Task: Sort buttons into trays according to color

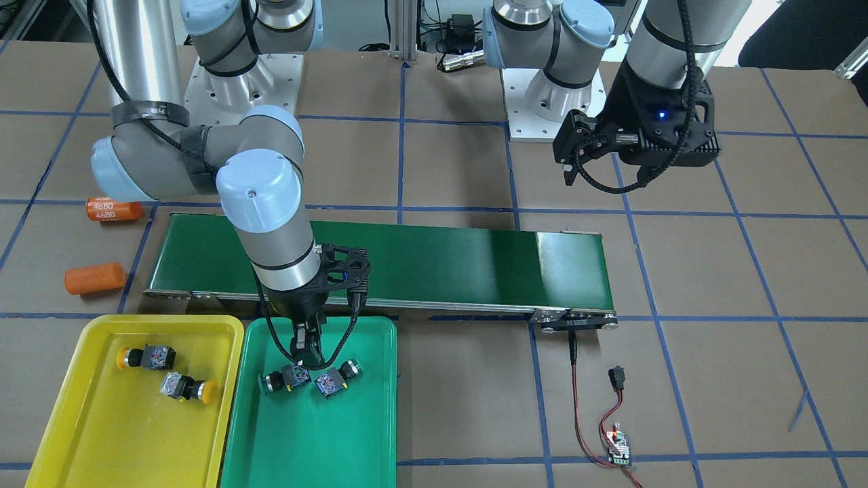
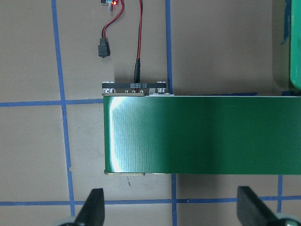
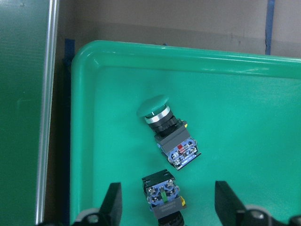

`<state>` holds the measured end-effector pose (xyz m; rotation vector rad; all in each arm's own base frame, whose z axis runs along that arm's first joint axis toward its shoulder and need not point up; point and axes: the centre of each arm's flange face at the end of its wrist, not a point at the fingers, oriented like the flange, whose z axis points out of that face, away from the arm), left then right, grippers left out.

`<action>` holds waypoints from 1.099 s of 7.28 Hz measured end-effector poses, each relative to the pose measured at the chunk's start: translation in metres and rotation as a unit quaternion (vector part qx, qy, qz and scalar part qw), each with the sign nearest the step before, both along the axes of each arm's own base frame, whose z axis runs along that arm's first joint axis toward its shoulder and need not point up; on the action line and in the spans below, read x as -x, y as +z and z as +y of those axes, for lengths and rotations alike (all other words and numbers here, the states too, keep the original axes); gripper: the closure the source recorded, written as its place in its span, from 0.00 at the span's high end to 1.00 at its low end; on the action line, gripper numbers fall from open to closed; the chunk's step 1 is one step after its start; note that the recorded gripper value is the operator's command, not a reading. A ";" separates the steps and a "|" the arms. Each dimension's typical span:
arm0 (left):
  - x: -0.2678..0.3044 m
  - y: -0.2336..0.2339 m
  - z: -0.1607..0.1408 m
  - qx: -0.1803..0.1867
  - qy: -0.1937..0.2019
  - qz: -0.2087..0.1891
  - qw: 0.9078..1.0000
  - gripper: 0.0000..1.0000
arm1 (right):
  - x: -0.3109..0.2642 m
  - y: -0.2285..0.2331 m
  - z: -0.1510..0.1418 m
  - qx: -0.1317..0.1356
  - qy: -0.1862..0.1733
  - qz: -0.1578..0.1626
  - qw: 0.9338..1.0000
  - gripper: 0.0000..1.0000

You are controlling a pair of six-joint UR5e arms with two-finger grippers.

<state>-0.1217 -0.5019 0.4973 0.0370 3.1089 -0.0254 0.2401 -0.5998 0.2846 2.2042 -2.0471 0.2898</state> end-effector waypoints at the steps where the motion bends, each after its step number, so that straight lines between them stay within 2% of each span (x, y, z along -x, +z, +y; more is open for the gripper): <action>1: 0.000 0.001 0.001 0.001 0.000 0.000 1.000 1.00 | 0.006 0.020 0.004 0.000 -0.005 0.009 1.000 0.74; 3: 0.001 0.004 0.001 0.004 -0.001 0.001 1.000 1.00 | 0.017 0.088 0.027 -0.029 -0.011 0.022 0.999 0.74; 6: 0.001 0.001 0.003 0.001 -0.001 0.000 1.000 1.00 | 0.032 0.190 0.089 -0.070 -0.015 0.026 0.997 0.74; 8: 0.001 0.000 0.004 -0.002 0.001 -0.001 1.000 1.00 | 0.034 0.208 0.111 -0.085 -0.021 0.026 0.996 0.74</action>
